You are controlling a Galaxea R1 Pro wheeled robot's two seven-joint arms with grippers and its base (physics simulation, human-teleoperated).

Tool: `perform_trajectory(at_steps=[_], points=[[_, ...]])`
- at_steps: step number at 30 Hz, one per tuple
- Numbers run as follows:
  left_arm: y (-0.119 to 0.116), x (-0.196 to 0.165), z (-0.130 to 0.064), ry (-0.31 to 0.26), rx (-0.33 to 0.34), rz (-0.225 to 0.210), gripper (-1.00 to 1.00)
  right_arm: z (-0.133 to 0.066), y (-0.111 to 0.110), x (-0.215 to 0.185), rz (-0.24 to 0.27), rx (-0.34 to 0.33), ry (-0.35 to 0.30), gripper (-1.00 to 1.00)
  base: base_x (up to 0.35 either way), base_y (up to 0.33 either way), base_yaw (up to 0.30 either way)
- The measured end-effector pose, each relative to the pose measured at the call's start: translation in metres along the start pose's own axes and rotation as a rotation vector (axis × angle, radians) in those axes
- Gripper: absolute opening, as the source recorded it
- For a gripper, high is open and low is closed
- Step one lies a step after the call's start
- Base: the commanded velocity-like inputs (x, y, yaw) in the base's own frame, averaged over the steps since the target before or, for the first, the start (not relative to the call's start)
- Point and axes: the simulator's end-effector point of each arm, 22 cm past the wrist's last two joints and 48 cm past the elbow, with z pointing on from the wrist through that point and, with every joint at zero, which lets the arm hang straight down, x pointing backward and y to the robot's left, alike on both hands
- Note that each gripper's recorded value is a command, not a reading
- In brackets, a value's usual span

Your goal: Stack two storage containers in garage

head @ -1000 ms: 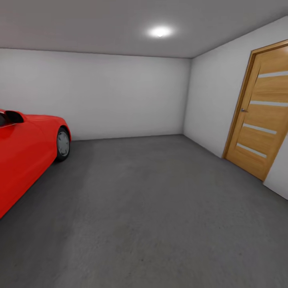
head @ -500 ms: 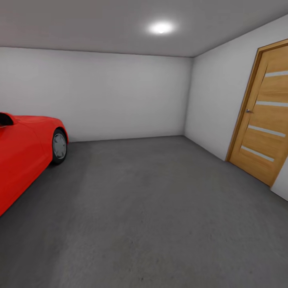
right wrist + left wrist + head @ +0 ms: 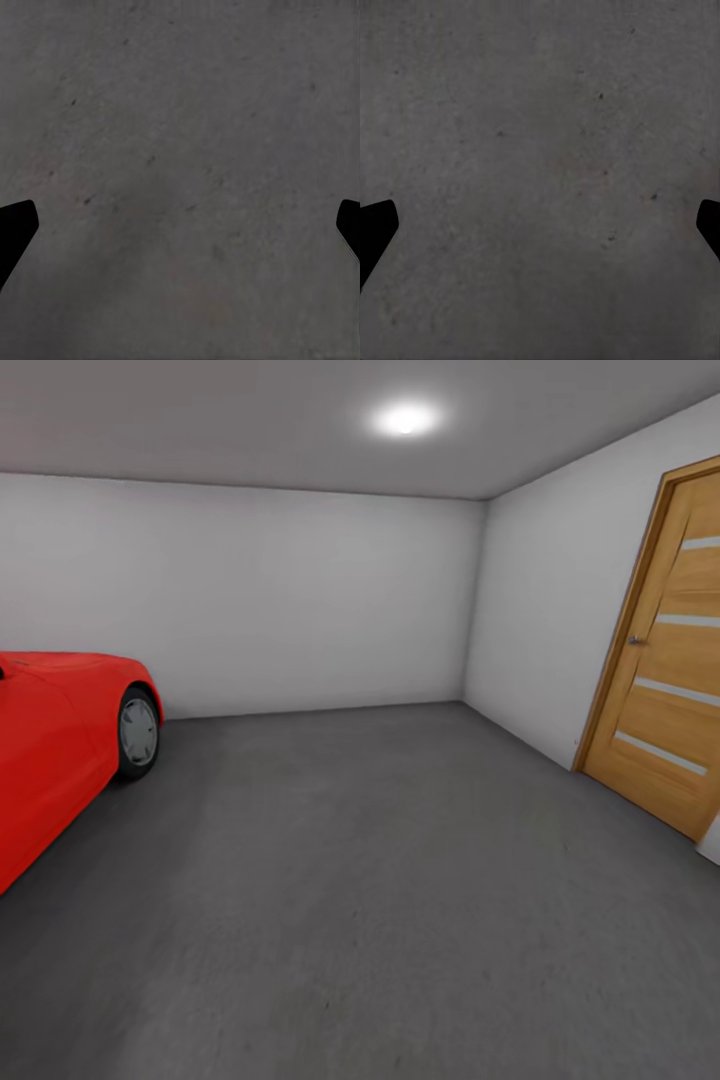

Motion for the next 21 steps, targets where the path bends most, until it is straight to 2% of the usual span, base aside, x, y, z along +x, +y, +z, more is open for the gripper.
perform_trajectory(at_steps=[8,21], points=[[0.0000,0.0001,0.0000,0.000,0.000,0.000,1.00,0.0000,0.0000,0.0000,0.000,0.000,0.000,1.00,0.345,0.000,-0.084],[0.0000,0.0002,0.0000,0.000,0.000,0.000,1.00,0.0000,0.0000,0.0000,0.000,0.000,0.000,1.00,0.345,0.000,-0.184]])
